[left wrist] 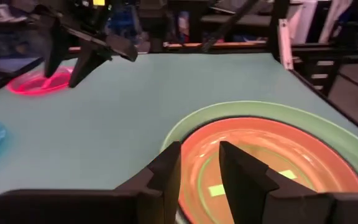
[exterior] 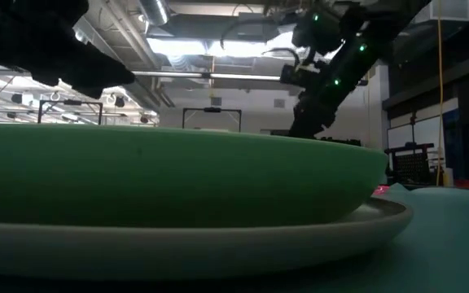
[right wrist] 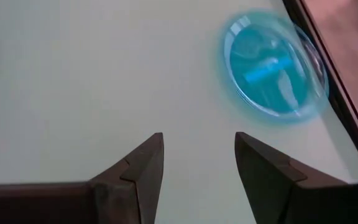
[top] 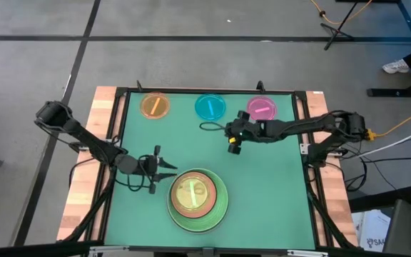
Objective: Stack plastic plates
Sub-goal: Stack the transparent pink plate on top of the transparent green plate
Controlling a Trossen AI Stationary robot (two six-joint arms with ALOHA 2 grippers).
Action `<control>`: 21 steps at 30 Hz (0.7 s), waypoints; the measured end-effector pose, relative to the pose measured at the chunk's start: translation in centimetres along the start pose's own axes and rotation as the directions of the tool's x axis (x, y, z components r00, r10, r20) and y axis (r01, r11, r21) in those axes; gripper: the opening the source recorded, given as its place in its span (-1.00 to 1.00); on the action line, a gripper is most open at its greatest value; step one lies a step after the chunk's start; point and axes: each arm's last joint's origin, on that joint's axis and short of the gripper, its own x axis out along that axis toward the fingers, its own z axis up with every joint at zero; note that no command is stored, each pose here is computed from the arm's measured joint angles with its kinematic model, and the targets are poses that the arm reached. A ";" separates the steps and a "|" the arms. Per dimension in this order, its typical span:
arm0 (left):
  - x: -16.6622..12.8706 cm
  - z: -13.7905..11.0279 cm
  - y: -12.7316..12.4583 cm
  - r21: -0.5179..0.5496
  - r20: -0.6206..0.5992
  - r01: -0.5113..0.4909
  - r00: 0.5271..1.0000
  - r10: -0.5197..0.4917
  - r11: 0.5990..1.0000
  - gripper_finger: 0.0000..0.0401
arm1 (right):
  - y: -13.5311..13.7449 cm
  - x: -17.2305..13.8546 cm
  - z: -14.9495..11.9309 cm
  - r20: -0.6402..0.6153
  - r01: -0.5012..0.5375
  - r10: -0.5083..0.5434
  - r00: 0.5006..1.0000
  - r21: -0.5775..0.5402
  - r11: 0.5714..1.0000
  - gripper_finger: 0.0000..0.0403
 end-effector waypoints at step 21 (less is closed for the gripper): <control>-0.1 -0.3 0.2 -0.001 -0.006 -0.045 0.999 0.045 0.999 -0.49 | -6.8 3.4 -3.5 -0.245 0.134 -0.103 0.964 0.111 0.985 -0.08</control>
